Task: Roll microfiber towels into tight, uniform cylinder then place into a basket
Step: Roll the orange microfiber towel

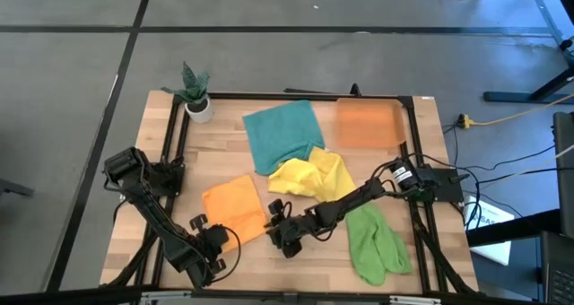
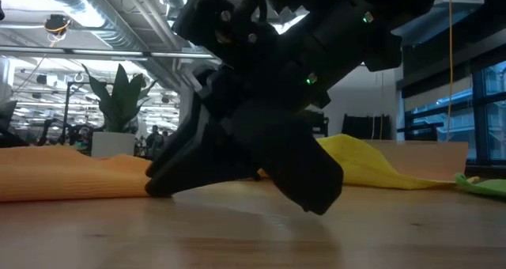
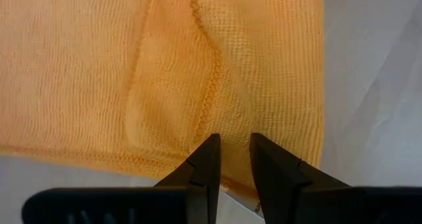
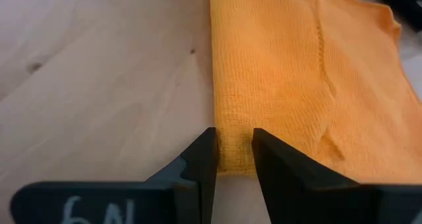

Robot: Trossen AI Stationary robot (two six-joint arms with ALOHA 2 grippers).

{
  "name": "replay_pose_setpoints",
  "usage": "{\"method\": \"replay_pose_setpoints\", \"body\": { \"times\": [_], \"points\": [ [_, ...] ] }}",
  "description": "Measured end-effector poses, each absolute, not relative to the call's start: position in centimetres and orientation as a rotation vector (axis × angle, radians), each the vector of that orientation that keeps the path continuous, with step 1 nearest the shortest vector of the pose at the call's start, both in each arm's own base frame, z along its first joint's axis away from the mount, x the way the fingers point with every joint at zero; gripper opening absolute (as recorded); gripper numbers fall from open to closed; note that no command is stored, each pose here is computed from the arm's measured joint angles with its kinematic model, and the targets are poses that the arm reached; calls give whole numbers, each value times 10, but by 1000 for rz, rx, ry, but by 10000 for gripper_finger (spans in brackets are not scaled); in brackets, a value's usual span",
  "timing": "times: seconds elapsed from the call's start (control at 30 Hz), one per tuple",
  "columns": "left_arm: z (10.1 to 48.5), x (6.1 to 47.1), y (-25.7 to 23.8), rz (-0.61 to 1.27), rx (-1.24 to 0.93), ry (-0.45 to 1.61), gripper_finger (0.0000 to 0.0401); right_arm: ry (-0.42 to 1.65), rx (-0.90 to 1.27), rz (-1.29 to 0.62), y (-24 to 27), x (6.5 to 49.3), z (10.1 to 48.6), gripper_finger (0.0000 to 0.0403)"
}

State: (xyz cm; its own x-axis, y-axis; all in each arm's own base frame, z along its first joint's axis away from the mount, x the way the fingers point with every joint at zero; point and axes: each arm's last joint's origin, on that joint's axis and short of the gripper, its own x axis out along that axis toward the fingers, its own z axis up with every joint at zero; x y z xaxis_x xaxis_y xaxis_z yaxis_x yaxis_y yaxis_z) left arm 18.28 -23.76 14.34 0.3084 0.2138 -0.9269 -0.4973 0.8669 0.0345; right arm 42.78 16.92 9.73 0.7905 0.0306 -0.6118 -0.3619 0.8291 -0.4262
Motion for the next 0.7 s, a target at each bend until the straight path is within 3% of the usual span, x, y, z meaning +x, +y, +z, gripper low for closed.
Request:
{"method": "replay_pose_setpoints", "body": {
  "times": [0.37,0.7],
  "points": [
    [167,180,-233,386,-214,1102,75,634,-558,223,169,427,97,101],
    [173,158,-258,90,78,1017,75,637,-539,217,169,427,97,101]
  ]
}}
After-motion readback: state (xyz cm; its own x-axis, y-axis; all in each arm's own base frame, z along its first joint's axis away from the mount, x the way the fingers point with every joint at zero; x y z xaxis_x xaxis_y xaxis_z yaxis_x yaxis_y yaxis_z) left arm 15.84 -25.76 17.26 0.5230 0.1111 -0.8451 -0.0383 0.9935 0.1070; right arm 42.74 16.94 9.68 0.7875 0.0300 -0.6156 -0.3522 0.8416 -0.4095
